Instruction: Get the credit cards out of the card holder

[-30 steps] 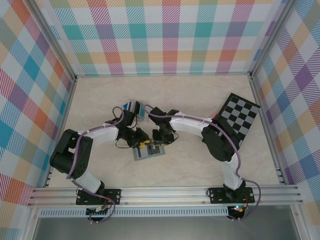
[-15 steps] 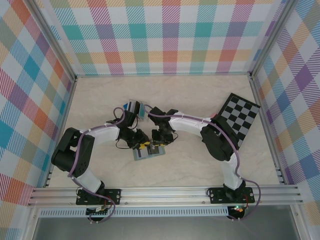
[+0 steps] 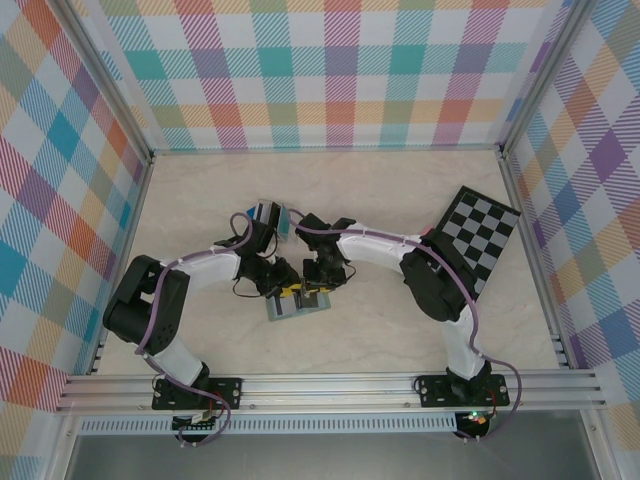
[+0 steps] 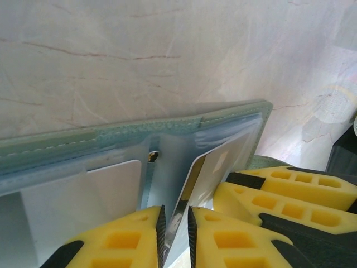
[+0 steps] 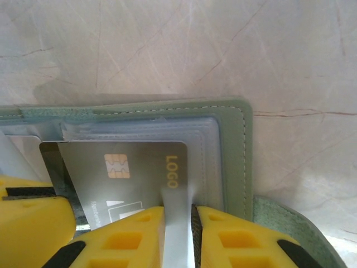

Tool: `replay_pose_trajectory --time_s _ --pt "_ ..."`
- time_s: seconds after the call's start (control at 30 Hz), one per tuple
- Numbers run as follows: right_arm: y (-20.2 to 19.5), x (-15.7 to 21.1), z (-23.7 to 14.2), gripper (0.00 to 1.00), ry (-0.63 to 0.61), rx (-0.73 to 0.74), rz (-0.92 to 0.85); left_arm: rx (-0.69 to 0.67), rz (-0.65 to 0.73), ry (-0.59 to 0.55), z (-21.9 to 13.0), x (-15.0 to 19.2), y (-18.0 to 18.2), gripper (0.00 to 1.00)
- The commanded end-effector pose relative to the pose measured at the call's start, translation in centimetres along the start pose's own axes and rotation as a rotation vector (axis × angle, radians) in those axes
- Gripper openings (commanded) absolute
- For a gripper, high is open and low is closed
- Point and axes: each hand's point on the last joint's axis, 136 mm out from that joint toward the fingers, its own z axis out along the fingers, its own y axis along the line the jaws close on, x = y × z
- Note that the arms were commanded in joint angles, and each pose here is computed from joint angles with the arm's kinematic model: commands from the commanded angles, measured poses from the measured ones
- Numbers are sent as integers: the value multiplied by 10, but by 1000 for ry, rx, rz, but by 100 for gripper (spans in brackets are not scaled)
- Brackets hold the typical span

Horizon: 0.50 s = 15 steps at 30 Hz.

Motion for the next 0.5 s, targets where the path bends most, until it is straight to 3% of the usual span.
replay_pose_trajectory --time_s 0.0,0.47 --pt "-1 6 7 22 43 10 -1 60 54 22 4 3 -16 19" --pt "-2 10 11 21 58 7 8 104 86 25 1 10 -17 12"
